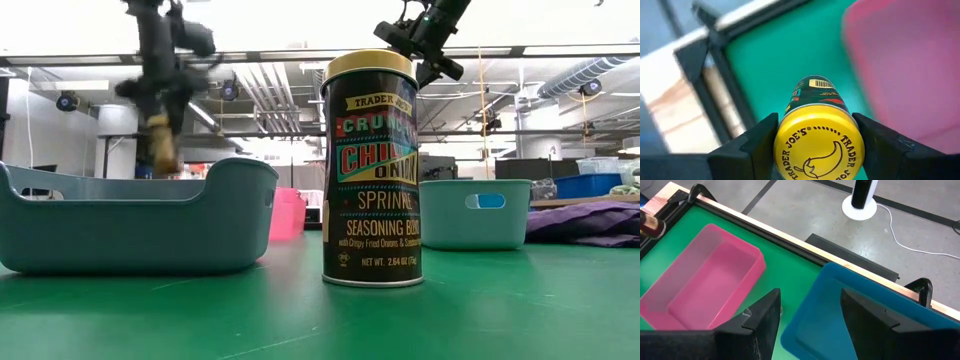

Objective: Sort spices by type
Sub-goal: Put the top yellow seasoning bottle into the large pink bin

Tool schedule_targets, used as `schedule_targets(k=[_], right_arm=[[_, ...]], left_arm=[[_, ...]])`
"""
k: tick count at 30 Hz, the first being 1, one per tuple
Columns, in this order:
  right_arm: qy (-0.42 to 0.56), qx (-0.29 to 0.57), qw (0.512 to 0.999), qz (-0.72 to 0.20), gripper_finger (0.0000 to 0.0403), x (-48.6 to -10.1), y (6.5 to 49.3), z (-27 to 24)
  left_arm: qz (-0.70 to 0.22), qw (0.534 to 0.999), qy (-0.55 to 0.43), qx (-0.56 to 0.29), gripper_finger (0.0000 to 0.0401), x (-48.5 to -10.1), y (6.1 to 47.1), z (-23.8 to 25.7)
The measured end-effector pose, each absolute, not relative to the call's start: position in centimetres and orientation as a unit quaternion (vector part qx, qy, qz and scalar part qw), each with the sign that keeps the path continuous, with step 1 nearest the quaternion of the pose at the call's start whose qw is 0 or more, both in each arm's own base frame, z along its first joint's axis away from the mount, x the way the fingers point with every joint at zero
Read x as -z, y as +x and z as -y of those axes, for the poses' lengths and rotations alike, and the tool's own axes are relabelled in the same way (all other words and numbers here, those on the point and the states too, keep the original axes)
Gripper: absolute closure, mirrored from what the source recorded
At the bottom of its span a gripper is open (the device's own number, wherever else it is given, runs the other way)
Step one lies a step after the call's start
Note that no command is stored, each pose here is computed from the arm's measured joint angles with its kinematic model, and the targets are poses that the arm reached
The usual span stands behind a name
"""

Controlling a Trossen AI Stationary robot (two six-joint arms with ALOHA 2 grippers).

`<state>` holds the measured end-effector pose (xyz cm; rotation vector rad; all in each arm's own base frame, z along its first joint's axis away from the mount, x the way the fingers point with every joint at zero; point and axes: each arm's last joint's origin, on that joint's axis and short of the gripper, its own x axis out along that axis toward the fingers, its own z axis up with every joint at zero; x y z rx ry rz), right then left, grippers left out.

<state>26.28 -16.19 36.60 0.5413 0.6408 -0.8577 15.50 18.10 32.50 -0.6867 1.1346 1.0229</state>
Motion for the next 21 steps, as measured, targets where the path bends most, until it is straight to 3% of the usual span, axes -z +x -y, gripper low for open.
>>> schedule_targets(k=[9, 17, 21], right_arm=[[0.26, 0.405, 0.824, -0.299, 0.0204, -36.6, 26.3, 16.2], [0.265, 0.403, 0.82, -0.308, 0.0204, -36.5, 26.2, 16.1], [0.278, 0.422, 0.787, -0.354, 0.0204, -35.8, 25.2, 15.7]], left_arm=[[-0.455, 0.739, -0.27, -0.417, 0.0191, -37.2, 19.5, -16.4], [-0.512, 0.742, -0.252, -0.353, 0.0191, -34.8, 25.2, -15.1], [-0.56, 0.718, -0.244, -0.335, 0.0191, -32.7, 26.8, -14.8]])
